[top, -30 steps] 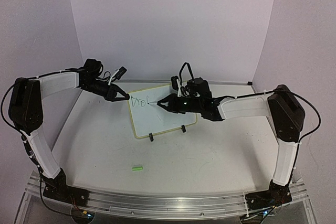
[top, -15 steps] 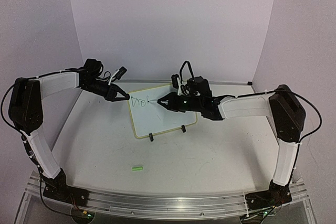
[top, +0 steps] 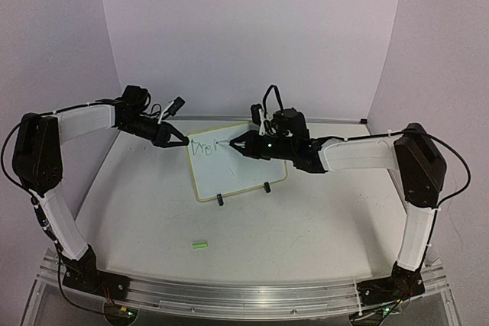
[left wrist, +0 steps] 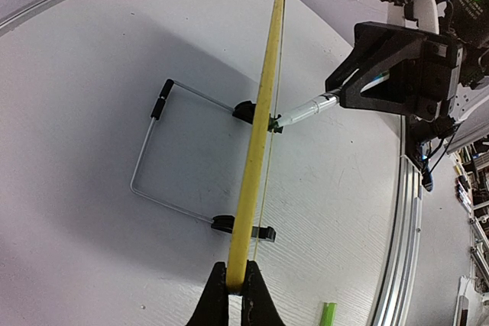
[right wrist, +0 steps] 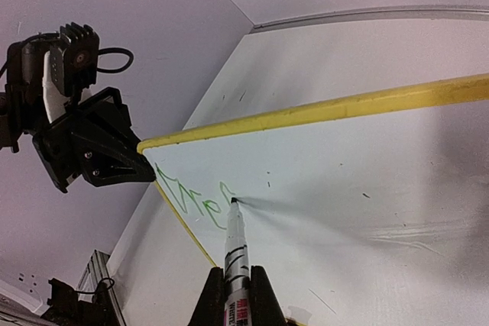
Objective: Write a sentence on the whiteboard
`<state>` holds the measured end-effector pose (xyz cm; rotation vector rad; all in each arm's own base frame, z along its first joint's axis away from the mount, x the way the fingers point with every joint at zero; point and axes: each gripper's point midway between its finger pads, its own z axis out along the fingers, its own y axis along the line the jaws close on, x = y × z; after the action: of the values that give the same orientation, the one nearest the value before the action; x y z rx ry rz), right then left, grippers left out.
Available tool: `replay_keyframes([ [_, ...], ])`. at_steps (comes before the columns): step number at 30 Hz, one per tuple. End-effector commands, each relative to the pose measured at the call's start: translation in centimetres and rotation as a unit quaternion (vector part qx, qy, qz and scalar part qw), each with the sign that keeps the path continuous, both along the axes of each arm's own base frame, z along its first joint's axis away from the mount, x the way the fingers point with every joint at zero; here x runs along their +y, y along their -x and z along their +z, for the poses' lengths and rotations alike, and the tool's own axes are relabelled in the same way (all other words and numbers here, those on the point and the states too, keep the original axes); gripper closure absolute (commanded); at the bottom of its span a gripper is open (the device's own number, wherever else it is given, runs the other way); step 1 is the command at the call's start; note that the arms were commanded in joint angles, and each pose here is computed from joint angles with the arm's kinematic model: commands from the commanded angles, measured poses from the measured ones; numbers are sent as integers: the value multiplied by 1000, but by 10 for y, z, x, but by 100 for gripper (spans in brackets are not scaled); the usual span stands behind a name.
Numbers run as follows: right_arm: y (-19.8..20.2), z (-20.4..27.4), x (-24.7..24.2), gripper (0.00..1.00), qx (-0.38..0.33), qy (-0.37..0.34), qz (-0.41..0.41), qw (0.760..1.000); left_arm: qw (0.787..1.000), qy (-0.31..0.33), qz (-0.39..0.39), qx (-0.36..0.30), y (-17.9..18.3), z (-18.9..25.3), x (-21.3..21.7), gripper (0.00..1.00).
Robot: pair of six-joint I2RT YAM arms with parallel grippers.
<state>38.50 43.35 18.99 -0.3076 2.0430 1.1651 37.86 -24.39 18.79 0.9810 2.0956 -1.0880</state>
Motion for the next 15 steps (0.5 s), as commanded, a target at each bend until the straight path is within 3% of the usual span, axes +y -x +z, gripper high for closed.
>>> replay_keyframes([
  [1, -12, 45, -7, 100, -45, -27, -29, 998, 1000, -26, -4, -3, 7, -2, -3, 100],
  [15, -7, 14, -8, 100, -16, -9, -22, 1000, 1000, -27, -5, -3, 7, -3, -3, 100],
])
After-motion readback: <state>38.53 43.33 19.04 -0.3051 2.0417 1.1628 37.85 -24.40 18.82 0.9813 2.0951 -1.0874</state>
